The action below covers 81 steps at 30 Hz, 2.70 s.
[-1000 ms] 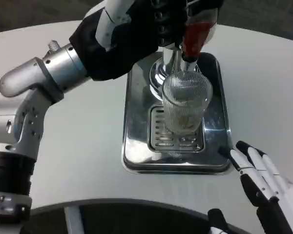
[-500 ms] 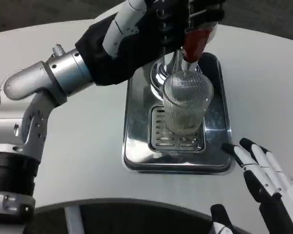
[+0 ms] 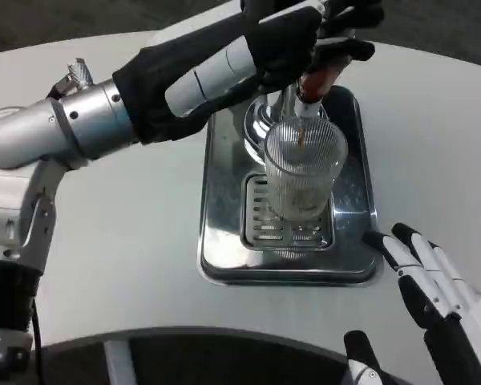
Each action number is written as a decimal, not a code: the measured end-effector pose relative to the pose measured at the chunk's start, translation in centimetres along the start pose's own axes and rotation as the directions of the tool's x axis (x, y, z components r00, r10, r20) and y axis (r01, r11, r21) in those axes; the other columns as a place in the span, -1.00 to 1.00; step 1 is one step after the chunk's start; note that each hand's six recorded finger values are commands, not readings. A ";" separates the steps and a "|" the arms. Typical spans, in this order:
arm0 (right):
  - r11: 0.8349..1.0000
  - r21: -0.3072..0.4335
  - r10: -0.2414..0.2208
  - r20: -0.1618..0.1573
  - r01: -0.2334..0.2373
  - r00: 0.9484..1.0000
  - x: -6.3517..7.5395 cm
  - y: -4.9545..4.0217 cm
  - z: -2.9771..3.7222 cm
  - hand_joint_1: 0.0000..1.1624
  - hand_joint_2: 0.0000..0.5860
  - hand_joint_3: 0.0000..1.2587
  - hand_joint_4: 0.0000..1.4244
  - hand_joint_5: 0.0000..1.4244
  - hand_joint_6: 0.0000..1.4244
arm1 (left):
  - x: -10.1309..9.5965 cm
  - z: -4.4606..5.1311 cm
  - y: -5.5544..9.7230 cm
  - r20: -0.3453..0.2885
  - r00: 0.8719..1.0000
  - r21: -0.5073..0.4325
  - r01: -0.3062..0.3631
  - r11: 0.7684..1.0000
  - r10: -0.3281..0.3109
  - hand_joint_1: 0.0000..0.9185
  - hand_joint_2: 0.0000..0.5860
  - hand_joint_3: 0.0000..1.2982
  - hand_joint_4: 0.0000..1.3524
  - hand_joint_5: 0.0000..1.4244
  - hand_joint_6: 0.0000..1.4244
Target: Grasp the cup under the faucet to collect the drink, then remove the cup.
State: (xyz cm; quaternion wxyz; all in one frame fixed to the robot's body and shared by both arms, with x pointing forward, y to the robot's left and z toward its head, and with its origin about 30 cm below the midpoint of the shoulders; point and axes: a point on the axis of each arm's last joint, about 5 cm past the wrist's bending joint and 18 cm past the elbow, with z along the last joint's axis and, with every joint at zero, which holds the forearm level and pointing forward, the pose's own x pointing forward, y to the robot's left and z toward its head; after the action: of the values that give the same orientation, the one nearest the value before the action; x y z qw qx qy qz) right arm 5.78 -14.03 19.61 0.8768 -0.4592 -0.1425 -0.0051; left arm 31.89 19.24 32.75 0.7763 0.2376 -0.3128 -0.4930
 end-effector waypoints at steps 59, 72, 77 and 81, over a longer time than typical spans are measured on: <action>0.916 0.395 -0.055 -0.061 0.074 0.997 13.7 5.28 -6.53 0.29 -0.35 -1.00 -1.00 -1.00 -1.00 | -2.3 1.99 -2.3 -0.062 0.998 0.430 0.040 0.902 -0.014 -1.00 -0.65 -1.00 -1.00 -0.96 -1.00; 0.888 0.452 -0.076 -0.043 0.087 0.996 17.3 5.98 -6.01 0.30 -0.36 -1.00 -1.00 -1.00 -1.00 | -2.5 2.15 -2.2 -0.068 0.998 0.433 0.036 0.900 -0.008 -1.00 -0.65 -1.00 -1.00 -0.97 -1.00; 0.886 0.458 -0.076 -0.020 0.076 0.997 17.9 6.14 -5.64 0.30 -0.38 -1.00 -1.00 -1.00 -1.00 | -2.6 2.19 -2.3 -0.073 0.997 0.435 0.039 0.900 -0.008 -1.00 -0.65 -1.00 -1.00 -0.97 -1.00; 0.880 0.471 -0.069 -0.006 0.063 0.998 18.3 6.54 -5.29 0.29 -0.39 -1.00 -1.00 -1.00 -1.00 | -2.8 2.18 -2.4 -0.074 0.997 0.431 0.033 0.902 -0.002 -1.00 -0.65 -1.00 -1.00 -0.97 -1.00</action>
State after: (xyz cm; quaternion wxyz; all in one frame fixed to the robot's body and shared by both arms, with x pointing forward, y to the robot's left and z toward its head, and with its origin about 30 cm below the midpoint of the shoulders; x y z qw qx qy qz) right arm 25.59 -12.28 16.18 0.9606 -0.2275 -0.1597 0.0023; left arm 27.94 20.74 31.92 0.7107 0.4239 -0.3840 -0.4095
